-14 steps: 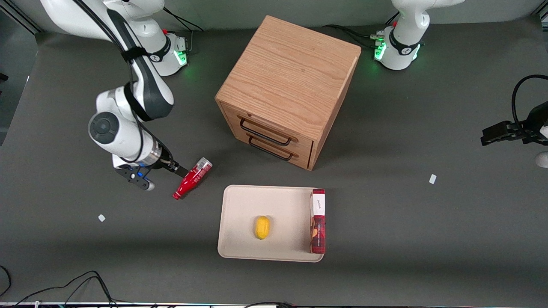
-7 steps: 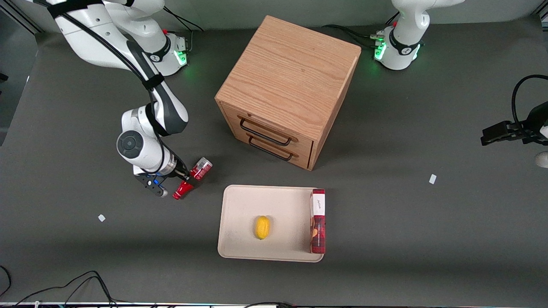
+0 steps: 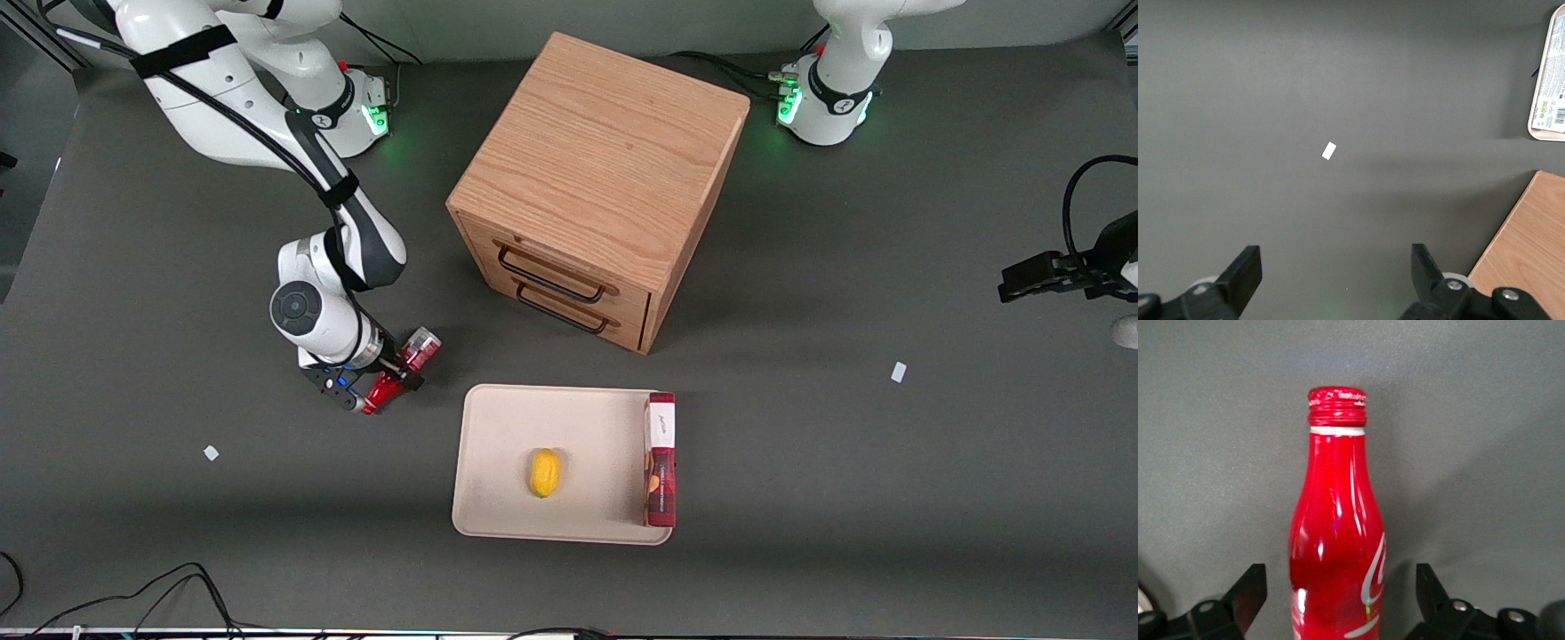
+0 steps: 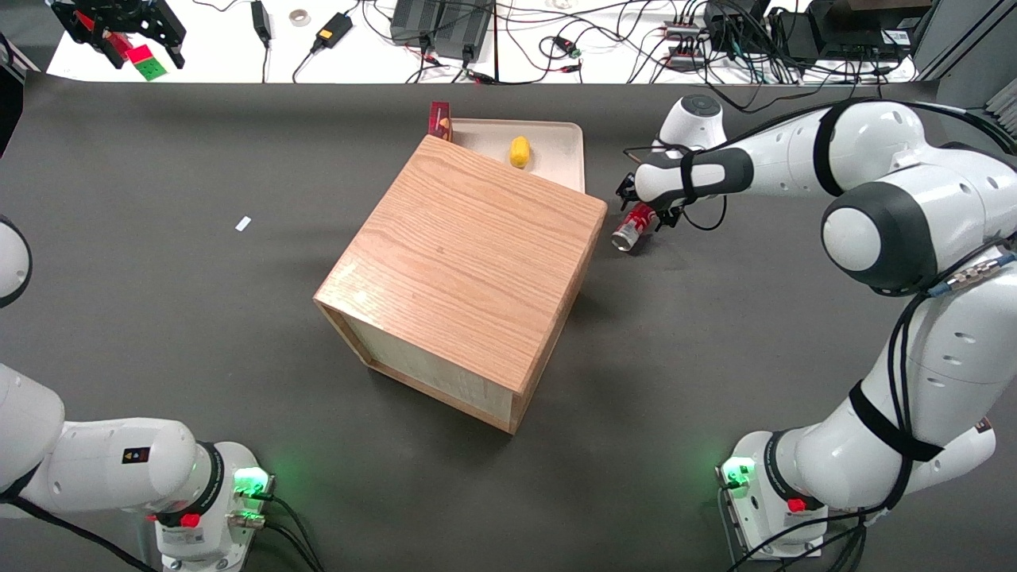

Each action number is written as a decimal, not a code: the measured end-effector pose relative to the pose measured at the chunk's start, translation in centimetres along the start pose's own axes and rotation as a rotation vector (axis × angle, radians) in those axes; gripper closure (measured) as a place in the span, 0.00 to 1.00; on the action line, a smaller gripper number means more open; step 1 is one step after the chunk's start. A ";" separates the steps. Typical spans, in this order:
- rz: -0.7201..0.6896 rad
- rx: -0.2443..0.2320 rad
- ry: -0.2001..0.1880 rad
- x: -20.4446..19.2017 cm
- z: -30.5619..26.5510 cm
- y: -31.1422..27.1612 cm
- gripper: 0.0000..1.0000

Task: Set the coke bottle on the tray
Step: 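Lower the right gripper over the bottle neck and close on it, then lift the bottle with the right gripper, tilting it upright, then carry the upright bottle over the white tray beside the lemon, then lower the bottle onto the tray and open the right gripper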

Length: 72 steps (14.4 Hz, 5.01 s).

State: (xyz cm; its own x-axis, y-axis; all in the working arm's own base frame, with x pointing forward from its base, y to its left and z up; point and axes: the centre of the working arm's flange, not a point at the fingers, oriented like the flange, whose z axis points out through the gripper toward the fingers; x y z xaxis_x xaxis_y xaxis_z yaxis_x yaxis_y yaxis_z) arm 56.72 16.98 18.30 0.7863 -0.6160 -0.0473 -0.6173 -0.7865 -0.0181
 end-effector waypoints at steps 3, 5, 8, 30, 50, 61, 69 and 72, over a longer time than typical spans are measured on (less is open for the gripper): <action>-0.003 0.004 0.003 -0.2 0.4 -0.1 0.23; -0.004 0.005 0.004 -0.3 0.6 -0.2 0.45; -0.004 0.009 0.007 -0.3 0.5 -0.3 0.45; -0.675 0.046 0.120 2.9 -29.0 -14.3 0.45; -0.755 0.142 0.141 3.1 -1.5 -21.2 0.41; -0.749 0.184 0.186 3.4 -1.1 -21.5 0.15; -0.748 0.190 0.194 3.5 -1.7 -21.6 0.00; -0.737 0.196 0.210 4.3 -4.0 -21.1 0.00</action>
State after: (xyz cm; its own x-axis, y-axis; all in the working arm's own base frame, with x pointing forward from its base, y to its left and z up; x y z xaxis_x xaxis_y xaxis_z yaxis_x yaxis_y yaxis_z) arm 73.21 30.72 22.48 0.9708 0.0502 0.2347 0.0868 -0.9852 -0.1481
